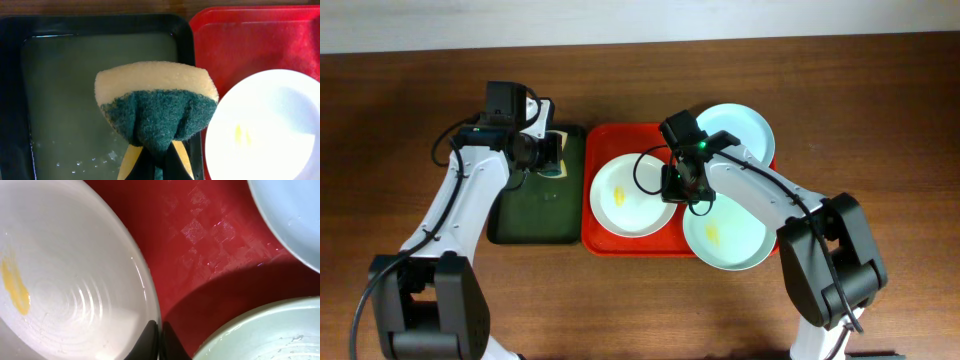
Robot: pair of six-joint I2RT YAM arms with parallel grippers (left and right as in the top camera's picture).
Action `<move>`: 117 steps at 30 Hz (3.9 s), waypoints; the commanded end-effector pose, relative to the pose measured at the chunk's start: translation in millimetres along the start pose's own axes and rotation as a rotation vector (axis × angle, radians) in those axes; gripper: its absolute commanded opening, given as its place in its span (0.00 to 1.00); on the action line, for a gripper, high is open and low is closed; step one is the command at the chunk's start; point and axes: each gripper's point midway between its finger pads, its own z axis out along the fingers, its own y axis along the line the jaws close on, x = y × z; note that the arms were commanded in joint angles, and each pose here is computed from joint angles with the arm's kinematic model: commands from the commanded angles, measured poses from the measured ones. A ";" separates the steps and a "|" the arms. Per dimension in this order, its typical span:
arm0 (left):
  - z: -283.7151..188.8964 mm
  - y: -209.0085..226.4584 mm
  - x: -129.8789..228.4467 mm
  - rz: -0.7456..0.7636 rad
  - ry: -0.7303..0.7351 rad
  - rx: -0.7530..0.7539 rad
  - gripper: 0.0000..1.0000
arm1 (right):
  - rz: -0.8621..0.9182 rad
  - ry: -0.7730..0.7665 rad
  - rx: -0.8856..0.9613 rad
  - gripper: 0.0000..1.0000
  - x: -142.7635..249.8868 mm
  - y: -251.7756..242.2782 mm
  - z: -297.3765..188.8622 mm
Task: Clean dirty plates on tray and stack at the side
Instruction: 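Lift the sponge with left gripper and carry it over white plate, then scrub the white plate with the sponge while right gripper holds rim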
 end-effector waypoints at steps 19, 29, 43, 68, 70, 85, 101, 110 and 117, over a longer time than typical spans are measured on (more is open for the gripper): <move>-10.4 -79.7 24.2 0.036 0.150 0.060 0.00 | -0.001 0.016 -0.072 0.04 3.8 16.4 -12.9; 49.6 -108.1 66.9 0.102 0.326 0.039 0.00 | -0.007 0.010 -0.060 0.04 3.1 14.1 -12.3; 62.7 -105.2 59.1 0.103 0.296 0.026 0.00 | -0.038 -0.037 -0.071 0.04 6.5 7.1 14.3; 64.2 -97.0 54.7 0.069 0.370 0.001 0.00 | -0.035 -0.008 -0.054 0.04 13.5 2.8 14.9; 65.8 -96.8 55.0 0.069 0.371 0.001 0.00 | -0.035 -0.008 -0.054 0.04 13.5 2.8 14.9; 121.1 -149.8 130.6 0.095 0.628 0.161 0.00 | -0.034 -0.018 -0.035 0.04 11.8 -0.6 15.0; 29.9 -123.5 21.5 0.051 0.272 0.179 0.00 | -0.034 -0.018 -0.034 0.04 13.6 -2.0 17.7; 57.4 -111.5 55.6 0.049 0.324 0.119 0.00 | -0.034 -0.018 -0.034 0.04 13.7 -2.0 17.7; 94.0 -95.6 74.6 -0.007 0.265 0.044 0.00 | -0.034 -0.016 -0.033 0.04 14.3 -2.4 18.0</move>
